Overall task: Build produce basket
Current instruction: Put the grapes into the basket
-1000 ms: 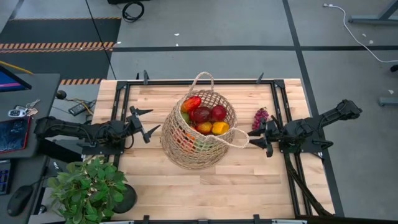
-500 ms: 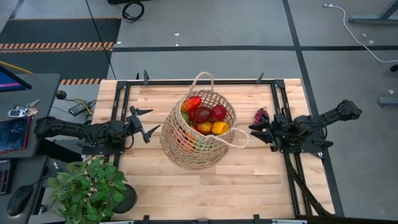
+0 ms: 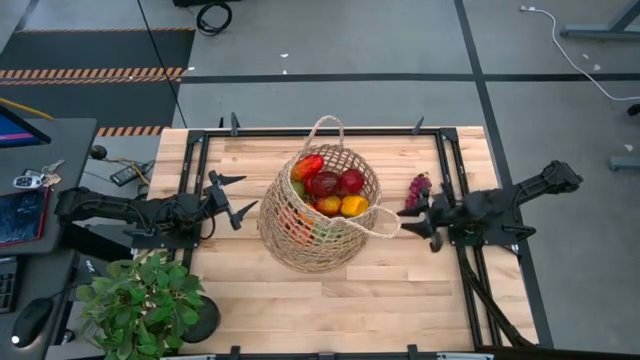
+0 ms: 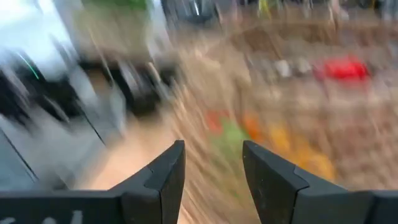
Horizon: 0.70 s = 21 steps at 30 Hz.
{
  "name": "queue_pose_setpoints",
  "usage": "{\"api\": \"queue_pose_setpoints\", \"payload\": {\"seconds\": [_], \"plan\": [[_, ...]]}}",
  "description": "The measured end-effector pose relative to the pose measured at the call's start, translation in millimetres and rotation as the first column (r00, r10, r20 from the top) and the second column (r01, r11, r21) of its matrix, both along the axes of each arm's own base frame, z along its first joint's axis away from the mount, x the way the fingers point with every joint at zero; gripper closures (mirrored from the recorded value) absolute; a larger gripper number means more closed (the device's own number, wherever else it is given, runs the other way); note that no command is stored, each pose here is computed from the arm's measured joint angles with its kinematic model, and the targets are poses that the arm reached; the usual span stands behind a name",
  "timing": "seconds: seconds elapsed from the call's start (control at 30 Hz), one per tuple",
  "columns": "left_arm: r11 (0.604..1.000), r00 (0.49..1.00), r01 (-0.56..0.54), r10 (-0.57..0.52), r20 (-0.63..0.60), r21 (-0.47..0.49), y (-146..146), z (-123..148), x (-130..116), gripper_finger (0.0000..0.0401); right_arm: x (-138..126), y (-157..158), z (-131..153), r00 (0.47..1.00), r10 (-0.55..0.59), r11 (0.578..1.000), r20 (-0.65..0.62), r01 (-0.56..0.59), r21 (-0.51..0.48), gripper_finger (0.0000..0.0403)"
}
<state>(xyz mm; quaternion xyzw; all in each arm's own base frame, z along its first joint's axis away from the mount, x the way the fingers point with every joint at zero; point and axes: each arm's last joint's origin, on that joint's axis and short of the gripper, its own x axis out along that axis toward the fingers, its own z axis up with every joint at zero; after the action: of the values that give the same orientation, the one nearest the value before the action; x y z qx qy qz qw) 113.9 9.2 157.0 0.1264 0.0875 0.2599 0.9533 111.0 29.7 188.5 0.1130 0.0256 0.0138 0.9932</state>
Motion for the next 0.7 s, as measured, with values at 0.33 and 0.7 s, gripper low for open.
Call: {"api": "queue_pose_setpoints", "payload": {"seconds": [0.33,0.7], "plan": [[1.000,1.000,0.000,0.000,0.000,0.000,0,0,0,0.0007,-7,-11,-37,0.910,-0.206,0.978,-0.359,0.206,-0.039,0.0236],[1.000,1.000,0.000,0.000,0.000,0.000,0,0,0,0.0007,-3,-7,-33,0.936,-0.106,0.963,-0.335,0.180,0.200,0.0236]]}}
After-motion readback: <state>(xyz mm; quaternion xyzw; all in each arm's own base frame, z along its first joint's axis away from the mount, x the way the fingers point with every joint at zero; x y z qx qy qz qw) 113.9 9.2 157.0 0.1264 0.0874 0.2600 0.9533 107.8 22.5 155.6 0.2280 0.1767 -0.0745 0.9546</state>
